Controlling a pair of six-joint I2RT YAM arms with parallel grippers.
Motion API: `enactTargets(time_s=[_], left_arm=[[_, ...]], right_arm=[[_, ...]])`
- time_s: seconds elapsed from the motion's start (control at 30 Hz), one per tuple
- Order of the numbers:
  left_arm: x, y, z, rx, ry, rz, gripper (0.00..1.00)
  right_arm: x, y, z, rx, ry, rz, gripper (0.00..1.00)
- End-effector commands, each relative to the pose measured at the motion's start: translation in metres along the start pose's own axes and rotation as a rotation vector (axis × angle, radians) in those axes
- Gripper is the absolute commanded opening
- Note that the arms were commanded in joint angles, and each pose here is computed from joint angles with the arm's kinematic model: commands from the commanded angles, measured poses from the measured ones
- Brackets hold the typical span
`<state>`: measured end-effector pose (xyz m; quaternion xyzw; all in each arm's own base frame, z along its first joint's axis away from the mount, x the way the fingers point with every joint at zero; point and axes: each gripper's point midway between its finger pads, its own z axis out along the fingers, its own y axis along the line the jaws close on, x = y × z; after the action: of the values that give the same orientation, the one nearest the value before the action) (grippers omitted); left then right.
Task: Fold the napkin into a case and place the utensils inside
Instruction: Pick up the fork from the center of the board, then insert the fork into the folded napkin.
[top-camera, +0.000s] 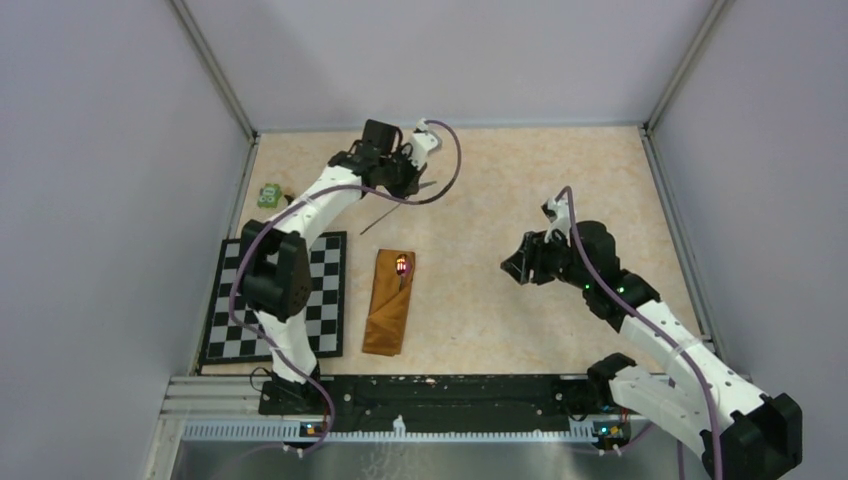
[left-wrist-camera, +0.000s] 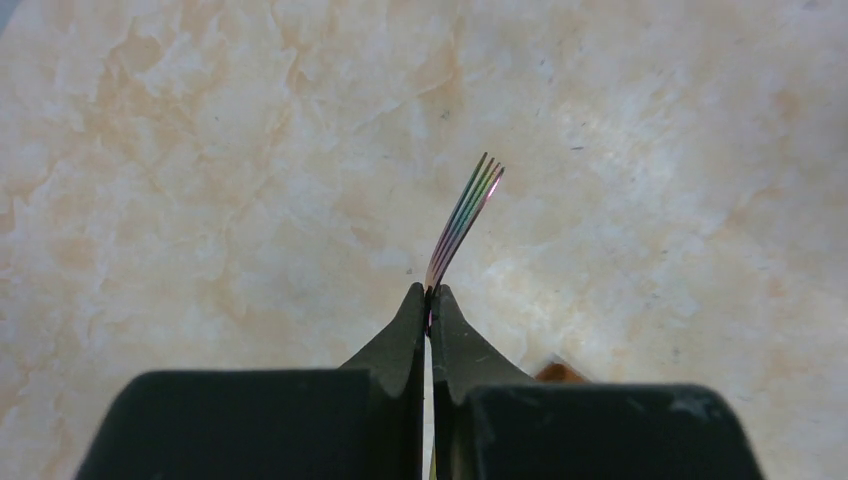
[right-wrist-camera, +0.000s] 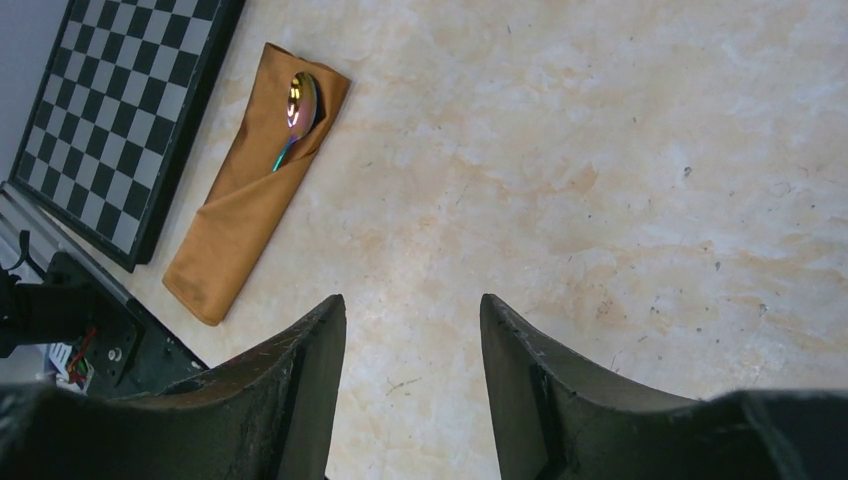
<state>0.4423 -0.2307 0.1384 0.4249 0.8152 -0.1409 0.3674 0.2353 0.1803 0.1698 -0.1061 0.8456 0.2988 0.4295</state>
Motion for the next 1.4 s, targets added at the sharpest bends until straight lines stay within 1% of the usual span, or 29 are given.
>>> enactTargets(time_s=[0.0,0.07,0.13,0.23,0.3,0.37,0.6,0.63,0.8,0.97,1.17,1.37], left_arm=[[-0.037,-0.004,-0.074,0.107,-0.178,-0.236,0.00],[-0.025,-0.016,-0.090,0.199,-0.253,-0.311,0.00],[-0.017,-0.030,-0.106,0.279,-0.341,-0.338,0.00],[-0.003,-0.037,-0.127,0.347,-0.435,-0.364,0.00],[0.004,-0.039,-0.142,0.439,-0.520,-0.411,0.00],[0.012,-0.039,-0.152,0.523,-0.564,-0.442,0.00],[0.047,-0.045,-0.134,0.622,-0.523,-0.531,0.00],[0.046,-0.043,-0.132,0.623,-0.544,-0.511,0.00],[0.047,-0.040,-0.120,0.649,-0.561,-0.543,0.00],[0.061,-0.042,-0.099,0.618,-0.555,-0.613,0.00],[0.067,-0.049,-0.090,0.594,-0.610,-0.653,0.00],[0.074,-0.051,-0.082,0.592,-0.603,-0.711,0.00]], right_arm=[[-0.008,0.007,0.002,-0.054,-0.035,-0.001,0.51],[-0.006,0.011,0.003,-0.077,-0.032,0.008,0.51],[-0.004,0.015,0.004,-0.101,-0.029,0.019,0.51],[-0.004,0.020,0.006,-0.131,-0.025,0.026,0.51],[-0.003,0.020,0.008,-0.138,-0.020,0.031,0.51],[-0.003,0.022,0.008,-0.145,-0.021,0.036,0.51],[-0.001,0.027,0.009,-0.181,-0.025,0.065,0.50],[0.000,0.027,0.010,-0.184,-0.024,0.068,0.50],[0.002,0.029,0.012,-0.196,-0.016,0.077,0.49],[0.001,0.028,0.013,-0.193,-0.020,0.078,0.49],[0.002,0.029,0.016,-0.204,-0.017,0.089,0.48],[0.002,0.029,0.015,-0.203,-0.014,0.090,0.48]])
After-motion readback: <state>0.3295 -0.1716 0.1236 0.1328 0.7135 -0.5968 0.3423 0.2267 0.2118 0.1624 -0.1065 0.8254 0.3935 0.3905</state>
